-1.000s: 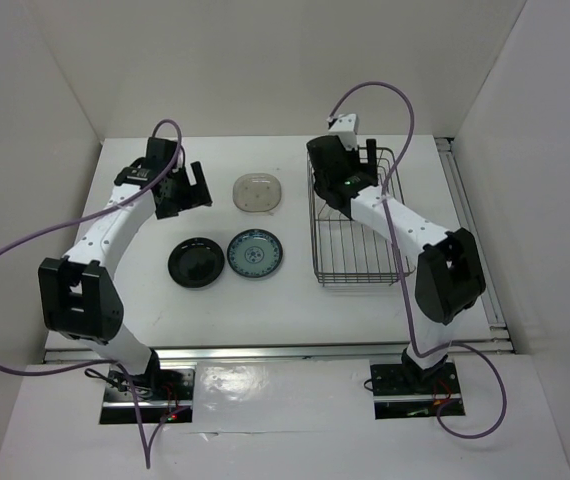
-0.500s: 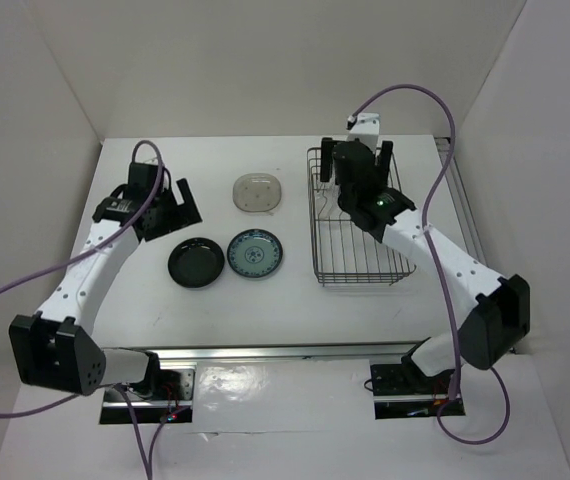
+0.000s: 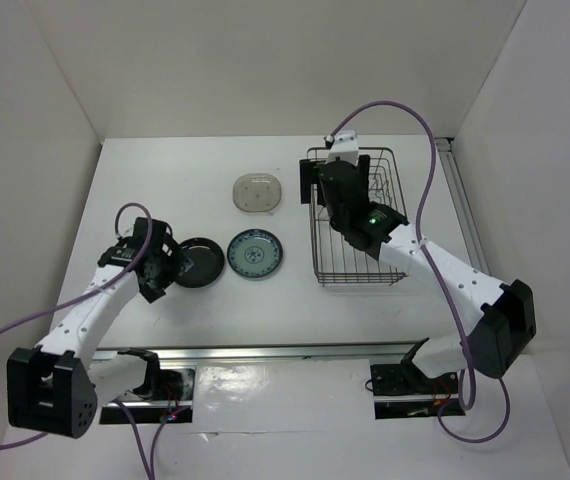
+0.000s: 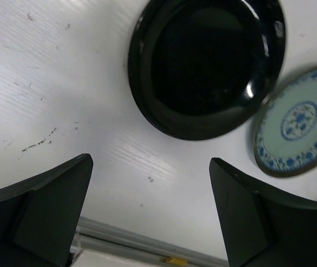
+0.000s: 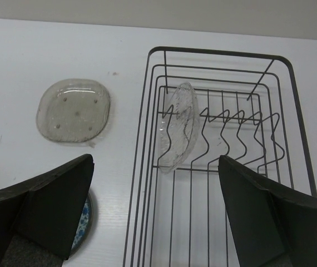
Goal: Load the plates into the dish rack
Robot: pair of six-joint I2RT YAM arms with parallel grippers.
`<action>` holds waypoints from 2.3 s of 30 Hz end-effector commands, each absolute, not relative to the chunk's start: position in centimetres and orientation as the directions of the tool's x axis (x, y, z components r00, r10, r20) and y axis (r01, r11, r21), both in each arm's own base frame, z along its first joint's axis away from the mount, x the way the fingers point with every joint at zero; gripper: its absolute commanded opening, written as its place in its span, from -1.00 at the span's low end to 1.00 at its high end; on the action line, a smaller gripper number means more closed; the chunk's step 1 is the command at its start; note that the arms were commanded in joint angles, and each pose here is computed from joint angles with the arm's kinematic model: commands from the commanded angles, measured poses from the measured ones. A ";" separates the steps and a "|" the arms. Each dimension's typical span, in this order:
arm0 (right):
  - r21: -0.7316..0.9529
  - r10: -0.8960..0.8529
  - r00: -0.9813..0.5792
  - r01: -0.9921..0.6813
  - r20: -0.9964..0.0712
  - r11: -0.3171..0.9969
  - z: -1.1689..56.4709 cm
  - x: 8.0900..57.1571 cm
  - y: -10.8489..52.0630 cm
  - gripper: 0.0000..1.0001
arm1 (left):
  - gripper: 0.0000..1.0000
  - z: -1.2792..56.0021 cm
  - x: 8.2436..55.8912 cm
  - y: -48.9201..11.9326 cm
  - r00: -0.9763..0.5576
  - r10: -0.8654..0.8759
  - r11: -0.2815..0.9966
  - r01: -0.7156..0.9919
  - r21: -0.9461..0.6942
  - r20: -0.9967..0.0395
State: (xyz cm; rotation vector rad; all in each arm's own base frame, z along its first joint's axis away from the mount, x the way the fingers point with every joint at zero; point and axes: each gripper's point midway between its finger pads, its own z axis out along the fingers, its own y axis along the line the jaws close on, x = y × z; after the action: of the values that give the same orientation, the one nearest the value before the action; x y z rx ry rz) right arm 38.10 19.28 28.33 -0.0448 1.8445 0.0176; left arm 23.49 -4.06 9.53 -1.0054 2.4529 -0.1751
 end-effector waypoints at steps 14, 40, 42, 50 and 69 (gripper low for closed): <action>0.070 0.039 -0.213 -0.139 -0.976 0.988 30.4 36.8 21.5 1.00 | 0.73 3.6 25.4 -0.9 -0.454 -0.781 0.570 -0.799 -0.194 -0.428; 0.122 0.096 -0.150 -0.173 -0.984 0.977 33.4 35.0 21.1 1.00 | 0.24 -0.3 25.7 2.9 -0.415 -0.828 0.456 -0.890 -0.022 -0.378; 0.127 0.103 -0.142 -0.174 -0.984 0.977 33.8 34.8 21.0 1.00 | 0.01 -0.3 26.3 2.9 -0.412 -0.828 0.456 -0.889 -0.030 -0.382; 0.137 0.115 -0.130 -0.185 -0.985 0.973 34.5 34.3 21.0 1.00 | -0.31 -0.6 26.7 2.5 -0.424 -0.829 0.469 -0.882 -0.040 -0.364; 0.140 0.114 -0.134 -0.204 -0.984 0.969 34.6 34.4 21.5 1.00 | -1.00 1.6 28.0 3.0 -0.378 -0.813 0.481 -0.865 -0.144 -0.442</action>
State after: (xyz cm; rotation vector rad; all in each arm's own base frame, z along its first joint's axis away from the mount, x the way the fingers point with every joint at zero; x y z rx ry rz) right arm 34.56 21.17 32.75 -0.0940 1.7362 0.2291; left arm 28.43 2.57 2.89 -1.3906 2.2503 0.1094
